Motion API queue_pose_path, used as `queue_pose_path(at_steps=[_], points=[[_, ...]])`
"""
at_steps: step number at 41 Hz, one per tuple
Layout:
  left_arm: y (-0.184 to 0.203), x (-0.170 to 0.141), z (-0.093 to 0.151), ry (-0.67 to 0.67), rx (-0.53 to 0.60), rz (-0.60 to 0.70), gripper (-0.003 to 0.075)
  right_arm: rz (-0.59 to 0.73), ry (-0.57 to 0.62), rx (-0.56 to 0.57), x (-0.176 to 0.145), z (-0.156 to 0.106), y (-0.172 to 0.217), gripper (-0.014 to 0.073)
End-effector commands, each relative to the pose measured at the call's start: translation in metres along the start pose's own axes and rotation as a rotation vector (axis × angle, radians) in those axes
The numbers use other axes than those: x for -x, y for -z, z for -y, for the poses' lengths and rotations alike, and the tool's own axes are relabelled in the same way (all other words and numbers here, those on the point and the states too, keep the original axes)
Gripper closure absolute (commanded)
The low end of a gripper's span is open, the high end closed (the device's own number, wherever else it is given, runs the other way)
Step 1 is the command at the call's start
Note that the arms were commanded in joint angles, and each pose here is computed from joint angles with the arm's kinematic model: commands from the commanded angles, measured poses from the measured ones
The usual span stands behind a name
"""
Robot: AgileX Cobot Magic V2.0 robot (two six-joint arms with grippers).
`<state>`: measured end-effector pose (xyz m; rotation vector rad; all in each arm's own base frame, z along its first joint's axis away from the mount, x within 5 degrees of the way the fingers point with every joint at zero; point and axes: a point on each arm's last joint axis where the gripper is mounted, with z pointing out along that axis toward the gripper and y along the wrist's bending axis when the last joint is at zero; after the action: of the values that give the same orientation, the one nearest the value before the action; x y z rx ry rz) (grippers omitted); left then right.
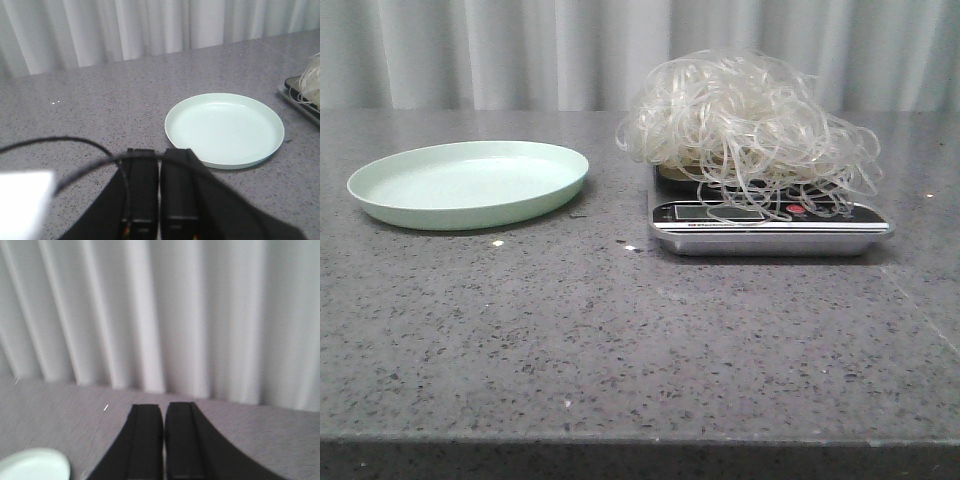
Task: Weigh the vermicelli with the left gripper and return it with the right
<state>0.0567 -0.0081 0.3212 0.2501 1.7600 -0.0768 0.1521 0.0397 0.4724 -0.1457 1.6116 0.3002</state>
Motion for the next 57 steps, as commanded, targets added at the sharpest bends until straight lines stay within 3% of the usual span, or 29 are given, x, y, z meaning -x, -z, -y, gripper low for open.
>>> queue_pose_path(at_steps=[1, 7, 10, 23, 52, 57], points=[[0.003, 0.015, 0.000, 0.006, -0.001, 0.098, 0.0583, -0.013, 0.078, 0.080, 0.011, -0.014, -0.025, 0.0262], [0.003, 0.015, 0.000, 0.006, -0.002, 0.099, 0.0583, -0.165, 0.121, 0.201, -0.003, -0.042, -0.069, 0.0034], [0.003, 0.015, 0.000, 0.006, -0.002, 0.101, 0.0583, -0.251, 0.131, 0.236, -0.014, -0.052, -0.087, -0.0029], [0.003, 0.015, 0.000, 0.006, -0.002, 0.103, 0.0583, -0.516, 0.210, 0.313, -0.063, -0.078, -0.144, -0.0024], [0.003, 0.015, 0.000, 0.006, -0.002, 0.103, 0.0583, -0.927, 0.392, 0.252, -0.156, -0.070, -0.197, -0.0024], [0.003, 0.015, 0.000, 0.006, -0.002, 0.103, 0.0583, -0.962, 0.394, 0.252, -0.163, -0.070, -0.200, 0.0046]])
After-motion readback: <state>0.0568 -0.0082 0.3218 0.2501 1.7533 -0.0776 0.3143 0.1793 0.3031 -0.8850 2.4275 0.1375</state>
